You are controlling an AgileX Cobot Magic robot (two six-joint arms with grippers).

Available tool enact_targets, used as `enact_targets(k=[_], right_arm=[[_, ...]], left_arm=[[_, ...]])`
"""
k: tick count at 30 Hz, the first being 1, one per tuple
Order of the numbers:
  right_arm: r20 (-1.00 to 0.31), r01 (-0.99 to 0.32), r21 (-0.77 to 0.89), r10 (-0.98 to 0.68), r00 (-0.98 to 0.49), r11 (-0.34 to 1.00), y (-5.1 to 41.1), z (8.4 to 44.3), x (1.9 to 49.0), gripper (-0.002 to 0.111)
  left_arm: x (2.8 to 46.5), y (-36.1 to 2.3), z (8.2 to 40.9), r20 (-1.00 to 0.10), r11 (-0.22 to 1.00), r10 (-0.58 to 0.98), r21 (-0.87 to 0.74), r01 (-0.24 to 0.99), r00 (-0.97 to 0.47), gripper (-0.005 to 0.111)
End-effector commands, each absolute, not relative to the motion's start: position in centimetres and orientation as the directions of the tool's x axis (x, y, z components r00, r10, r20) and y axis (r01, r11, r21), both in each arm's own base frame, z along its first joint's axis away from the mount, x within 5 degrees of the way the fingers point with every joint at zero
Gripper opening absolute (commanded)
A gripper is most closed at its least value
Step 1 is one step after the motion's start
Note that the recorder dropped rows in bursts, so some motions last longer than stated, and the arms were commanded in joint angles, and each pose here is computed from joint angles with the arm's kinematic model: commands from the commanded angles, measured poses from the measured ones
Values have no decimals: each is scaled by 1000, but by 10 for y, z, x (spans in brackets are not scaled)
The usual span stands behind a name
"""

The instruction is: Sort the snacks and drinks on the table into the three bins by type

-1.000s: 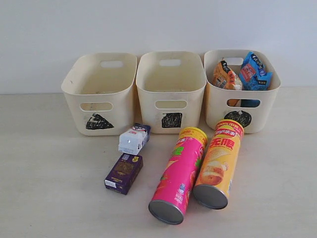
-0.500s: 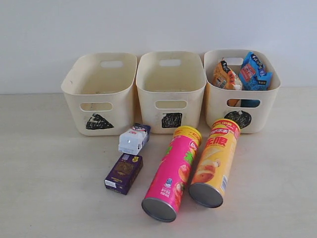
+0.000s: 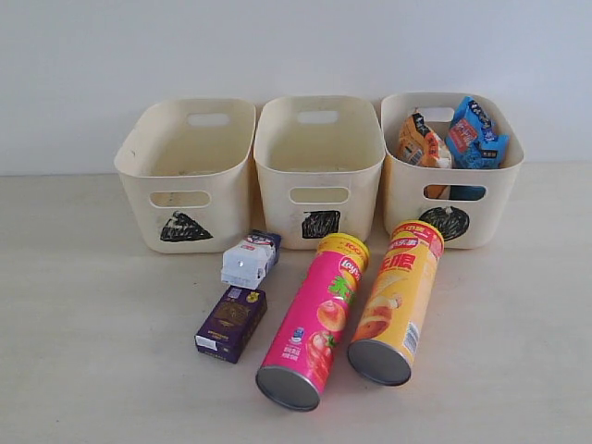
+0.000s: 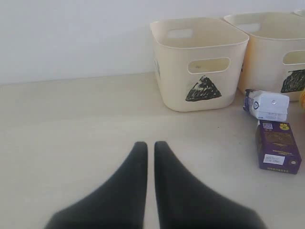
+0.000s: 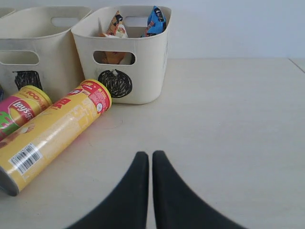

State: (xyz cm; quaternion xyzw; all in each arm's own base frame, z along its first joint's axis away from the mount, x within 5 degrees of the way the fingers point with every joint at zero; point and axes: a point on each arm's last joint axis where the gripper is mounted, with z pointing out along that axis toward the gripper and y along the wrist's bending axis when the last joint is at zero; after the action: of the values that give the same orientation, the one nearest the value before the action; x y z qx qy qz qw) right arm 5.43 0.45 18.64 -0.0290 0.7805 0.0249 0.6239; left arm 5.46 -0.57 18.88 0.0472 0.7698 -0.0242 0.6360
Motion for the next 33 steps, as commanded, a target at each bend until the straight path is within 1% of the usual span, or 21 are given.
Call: enact_targets(k=[1,20,21,23,24,25,28,29,30,33], right_arm=[[-976,-78,-10,-26,-215,997,4,186,54,0],[-972,-79,-9,-28,-232,997,4,184,54,0],[-972,-79,-9,-28,-232,997,4,184,54,0],[-972,-79,-9,-28,-232,997,4,184,54,0],[-972,-79,-9,-28,-232,997,4,184,54,0],[-972,-79,-9,-28,-232,997,4,184,54,0],[-972,-79,-12,-30,-232,997,4,184,54,0],[-972,-79,-12,-30,-232,997,4,184,54,0],[-972,-79,-12,-30,-232,997,4,184,54,0],[-977,-78,-12,-28,-211,997,4,186,54,0]], left_arm=[[55,-6,189,-983,994,36,16,111,-180,4],[55,-6,189,-984,994,37,18,110,-177,4],[55,-6,190,-985,994,46,28,109,-166,4],[56,-6,197,-995,993,58,49,106,-85,4],[56,-6,201,-999,994,16,11,104,-49,4],[56,-6,206,-995,989,-101,-100,106,-1,4],[56,-6,211,-964,959,-265,-259,115,38,4],[56,-6,212,-962,958,-267,-260,116,49,4],[55,-5,218,-956,958,-273,-260,120,110,4],[54,-2,228,-923,946,-318,-295,135,216,4]])
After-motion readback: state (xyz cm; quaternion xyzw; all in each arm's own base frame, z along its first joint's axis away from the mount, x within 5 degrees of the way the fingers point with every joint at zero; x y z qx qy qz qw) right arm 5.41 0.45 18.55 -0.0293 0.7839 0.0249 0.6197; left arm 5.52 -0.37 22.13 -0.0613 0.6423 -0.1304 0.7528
